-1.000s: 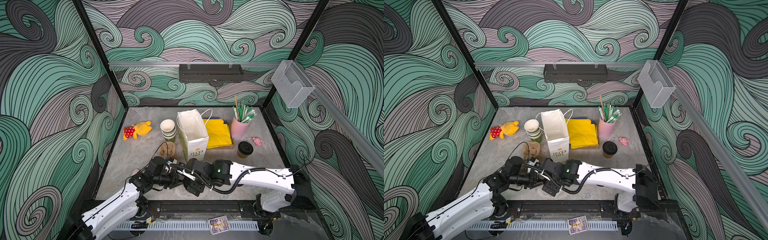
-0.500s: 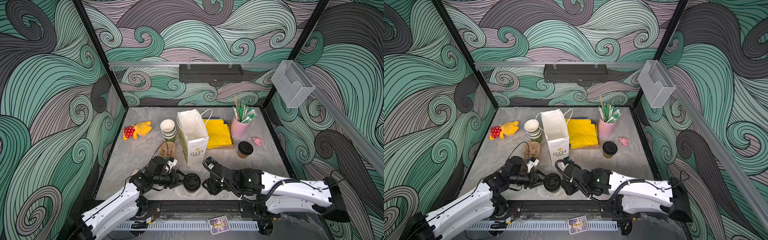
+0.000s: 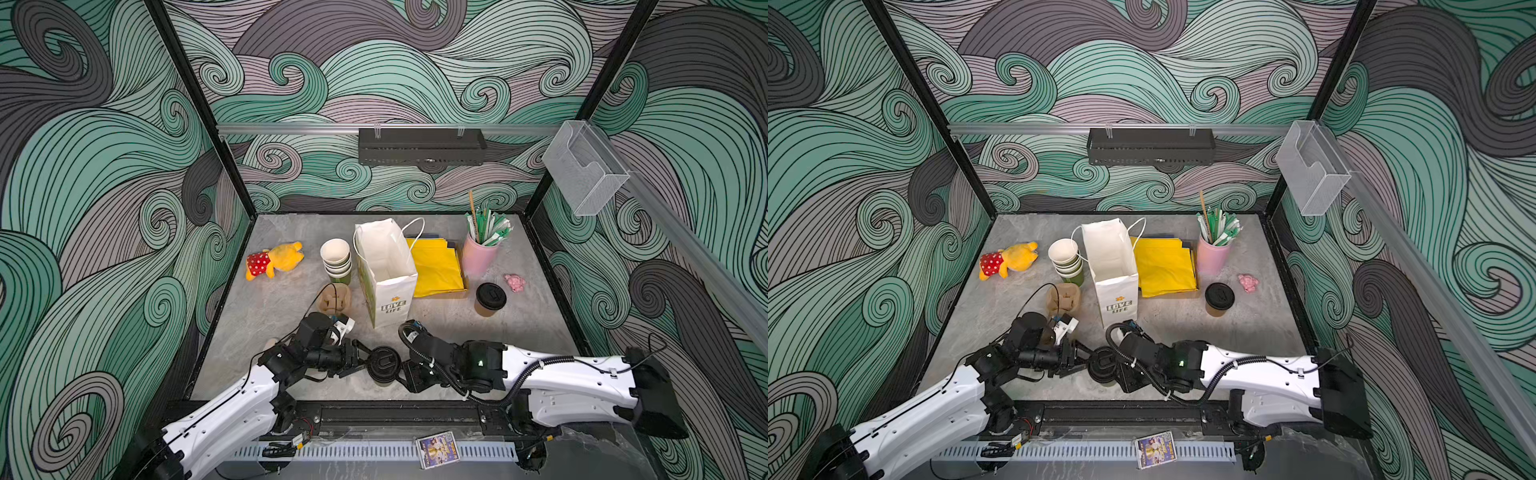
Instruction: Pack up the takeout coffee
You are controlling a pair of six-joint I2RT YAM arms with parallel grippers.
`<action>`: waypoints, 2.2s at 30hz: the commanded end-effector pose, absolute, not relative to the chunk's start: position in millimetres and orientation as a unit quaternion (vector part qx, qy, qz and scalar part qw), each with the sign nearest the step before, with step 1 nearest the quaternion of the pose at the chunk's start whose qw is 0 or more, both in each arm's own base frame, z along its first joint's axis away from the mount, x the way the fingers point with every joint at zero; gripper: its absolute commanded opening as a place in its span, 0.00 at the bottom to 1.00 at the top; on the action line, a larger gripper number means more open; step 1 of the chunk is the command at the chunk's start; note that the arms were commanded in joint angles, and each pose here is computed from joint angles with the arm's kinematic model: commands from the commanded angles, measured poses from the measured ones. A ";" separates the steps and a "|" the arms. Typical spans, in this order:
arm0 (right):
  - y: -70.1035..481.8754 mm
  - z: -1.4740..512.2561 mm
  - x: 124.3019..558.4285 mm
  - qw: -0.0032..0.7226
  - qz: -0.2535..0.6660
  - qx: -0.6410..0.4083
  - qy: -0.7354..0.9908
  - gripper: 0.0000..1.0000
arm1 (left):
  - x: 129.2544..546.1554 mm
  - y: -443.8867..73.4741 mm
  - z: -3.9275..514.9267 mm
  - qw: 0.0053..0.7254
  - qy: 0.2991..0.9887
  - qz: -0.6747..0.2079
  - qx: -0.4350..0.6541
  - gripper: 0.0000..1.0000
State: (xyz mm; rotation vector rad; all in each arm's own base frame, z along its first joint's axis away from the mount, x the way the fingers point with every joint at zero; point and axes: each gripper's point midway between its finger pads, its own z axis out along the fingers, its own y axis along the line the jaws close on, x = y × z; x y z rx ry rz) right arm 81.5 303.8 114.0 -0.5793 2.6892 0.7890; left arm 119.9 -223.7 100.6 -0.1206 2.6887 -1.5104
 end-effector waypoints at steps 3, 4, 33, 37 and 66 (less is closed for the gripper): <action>301.4 106.1 86.3 0.141 0.261 -0.179 0.938 0.42 | 115.5 -217.6 91.8 0.018 0.885 -0.463 -0.047 0.55; 299.2 103.6 86.8 0.141 0.253 -0.177 0.940 0.42 | 115.3 -217.6 91.5 0.017 0.885 -0.463 -0.048 0.55; 310.3 103.0 87.0 0.166 0.228 -0.209 0.936 0.64 | 112.4 -212.3 80.4 0.014 0.893 -0.448 -0.053 0.52; 298.6 94.4 91.9 0.170 0.198 -0.188 0.947 0.58 | 113.0 -212.3 81.3 0.016 0.892 -0.448 -0.053 0.52; 231.0 34.9 89.9 0.103 -0.041 -0.151 0.982 0.48 | 111.7 -210.6 77.2 0.013 0.896 -0.442 -0.053 0.52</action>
